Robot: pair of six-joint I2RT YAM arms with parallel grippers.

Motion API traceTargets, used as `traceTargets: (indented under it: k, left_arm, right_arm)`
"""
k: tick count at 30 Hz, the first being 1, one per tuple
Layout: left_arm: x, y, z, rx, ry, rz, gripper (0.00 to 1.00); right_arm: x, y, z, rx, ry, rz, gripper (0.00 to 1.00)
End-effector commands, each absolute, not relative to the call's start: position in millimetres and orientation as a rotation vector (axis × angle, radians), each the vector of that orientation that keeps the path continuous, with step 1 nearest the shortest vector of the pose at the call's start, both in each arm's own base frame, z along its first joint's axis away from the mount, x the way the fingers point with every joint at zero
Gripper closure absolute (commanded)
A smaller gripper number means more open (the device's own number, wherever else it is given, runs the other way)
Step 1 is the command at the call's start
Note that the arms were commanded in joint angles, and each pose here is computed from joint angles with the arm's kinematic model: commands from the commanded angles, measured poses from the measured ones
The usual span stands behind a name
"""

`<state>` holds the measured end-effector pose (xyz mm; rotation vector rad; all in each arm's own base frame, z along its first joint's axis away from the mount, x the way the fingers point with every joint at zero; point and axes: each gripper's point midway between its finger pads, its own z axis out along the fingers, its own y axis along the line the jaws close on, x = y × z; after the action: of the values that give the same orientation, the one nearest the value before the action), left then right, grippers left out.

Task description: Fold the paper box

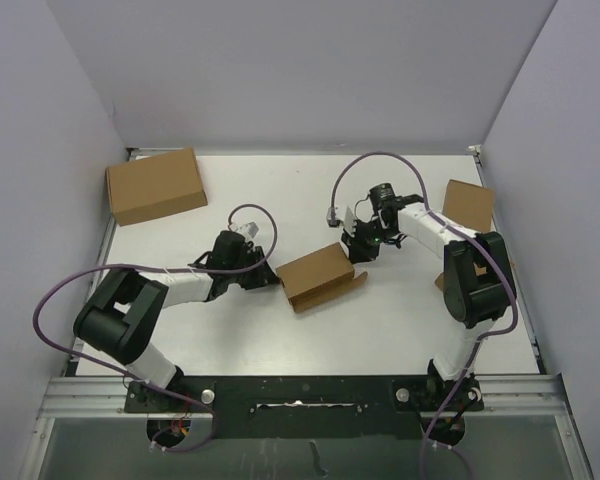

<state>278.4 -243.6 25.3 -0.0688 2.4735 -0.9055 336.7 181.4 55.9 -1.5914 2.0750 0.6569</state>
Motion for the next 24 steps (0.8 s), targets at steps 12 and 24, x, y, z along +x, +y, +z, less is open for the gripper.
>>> traceTargets:
  k: [12,24]
  left_arm:
    - [366.2,-254.9,54.8,0.09,2.382,-1.005,0.77]
    - [391.7,-294.5,47.1,0.242,2.434,-1.158,0.77]
  right_arm:
    - [241.1,208.5,64.2,-1.754,2.041,0.904,1.0]
    - [220.7,233.4,73.3,-1.833,1.98,0.921,1.0]
